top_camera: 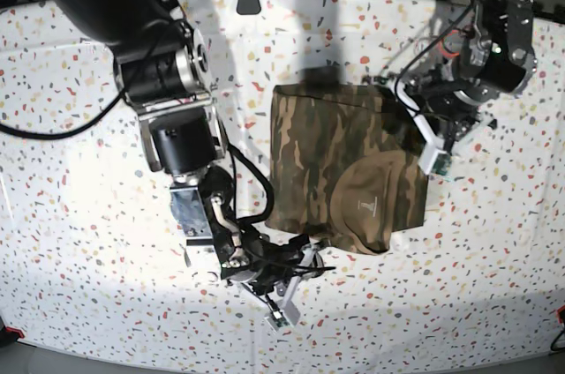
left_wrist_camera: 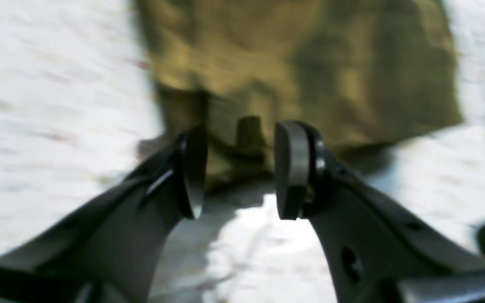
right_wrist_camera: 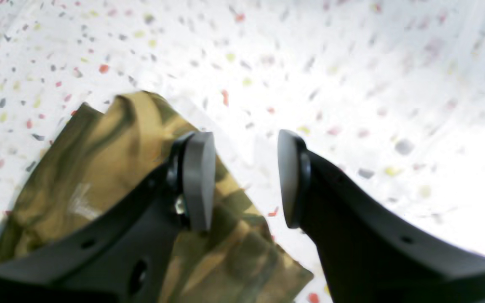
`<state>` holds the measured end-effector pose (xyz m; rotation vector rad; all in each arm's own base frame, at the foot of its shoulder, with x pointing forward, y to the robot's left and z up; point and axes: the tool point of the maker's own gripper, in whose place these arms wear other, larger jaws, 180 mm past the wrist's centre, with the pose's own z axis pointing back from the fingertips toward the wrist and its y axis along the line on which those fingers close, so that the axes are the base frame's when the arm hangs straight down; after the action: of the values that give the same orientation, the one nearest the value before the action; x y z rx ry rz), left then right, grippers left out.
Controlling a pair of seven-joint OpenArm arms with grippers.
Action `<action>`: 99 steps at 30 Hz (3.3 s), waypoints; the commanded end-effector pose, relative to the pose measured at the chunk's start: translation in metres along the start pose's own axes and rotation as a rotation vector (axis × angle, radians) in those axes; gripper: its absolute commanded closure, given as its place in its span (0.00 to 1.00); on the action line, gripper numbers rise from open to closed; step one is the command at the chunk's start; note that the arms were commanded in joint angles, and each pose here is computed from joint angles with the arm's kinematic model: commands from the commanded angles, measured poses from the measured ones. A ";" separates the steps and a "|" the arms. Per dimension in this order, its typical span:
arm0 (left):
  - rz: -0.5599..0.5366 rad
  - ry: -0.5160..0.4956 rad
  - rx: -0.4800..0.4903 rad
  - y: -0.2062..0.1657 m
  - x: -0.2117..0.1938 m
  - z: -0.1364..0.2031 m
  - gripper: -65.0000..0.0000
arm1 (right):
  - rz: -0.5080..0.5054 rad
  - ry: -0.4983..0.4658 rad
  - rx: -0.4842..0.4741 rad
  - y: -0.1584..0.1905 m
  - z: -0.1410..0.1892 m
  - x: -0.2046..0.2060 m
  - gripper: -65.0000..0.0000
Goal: Fold the T-shirt properly
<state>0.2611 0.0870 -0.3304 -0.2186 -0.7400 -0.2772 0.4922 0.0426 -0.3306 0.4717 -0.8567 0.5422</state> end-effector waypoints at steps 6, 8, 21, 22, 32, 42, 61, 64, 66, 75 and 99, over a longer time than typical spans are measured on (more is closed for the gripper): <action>0.069 -0.012 -0.076 -0.032 -0.024 0.005 0.61 | 0.029 0.083 -0.033 -0.018 -0.008 -0.009 0.62; 0.053 0.014 -0.038 -0.027 -0.037 0.005 0.61 | -0.002 0.116 -0.013 -0.017 -0.007 -0.028 0.62; -0.024 0.136 0.085 0.026 -0.067 -0.060 0.61 | -0.147 0.211 0.128 0.019 0.018 -0.120 0.62; -0.027 0.134 0.091 0.031 -0.063 -0.065 0.61 | -0.155 0.206 0.142 0.024 0.022 -0.121 0.62; -0.097 0.147 0.197 0.098 -0.043 -0.075 0.61 | -0.192 0.195 0.225 0.052 0.069 -0.149 0.62; -0.085 0.096 0.080 0.072 -0.033 -0.082 0.61 | -0.210 0.145 0.301 0.094 0.097 -0.164 0.62; -0.029 -0.008 0.144 0.087 0.019 -0.073 0.61 | -0.113 0.069 0.258 0.093 0.109 -0.137 0.62; -0.058 -0.024 0.160 0.092 0.027 -0.064 0.61 | -0.084 0.078 0.228 0.085 0.109 -0.137 0.62; -0.082 -0.024 0.177 0.099 0.031 -0.056 0.61 | -0.065 0.075 0.212 0.079 0.111 -0.134 0.62; -0.085 0.010 0.169 0.122 0.023 -0.038 0.61 | 0.029 0.004 0.100 0.044 0.140 -0.107 0.62; -0.081 0.271 0.304 0.136 -0.127 0.105 0.61 | -0.222 0.153 -0.110 0.054 0.300 -0.212 0.62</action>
<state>0.1454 0.2665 -0.3624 0.1237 -0.4948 -0.2412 0.1673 -0.1498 -0.3311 0.4002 -0.6276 0.3050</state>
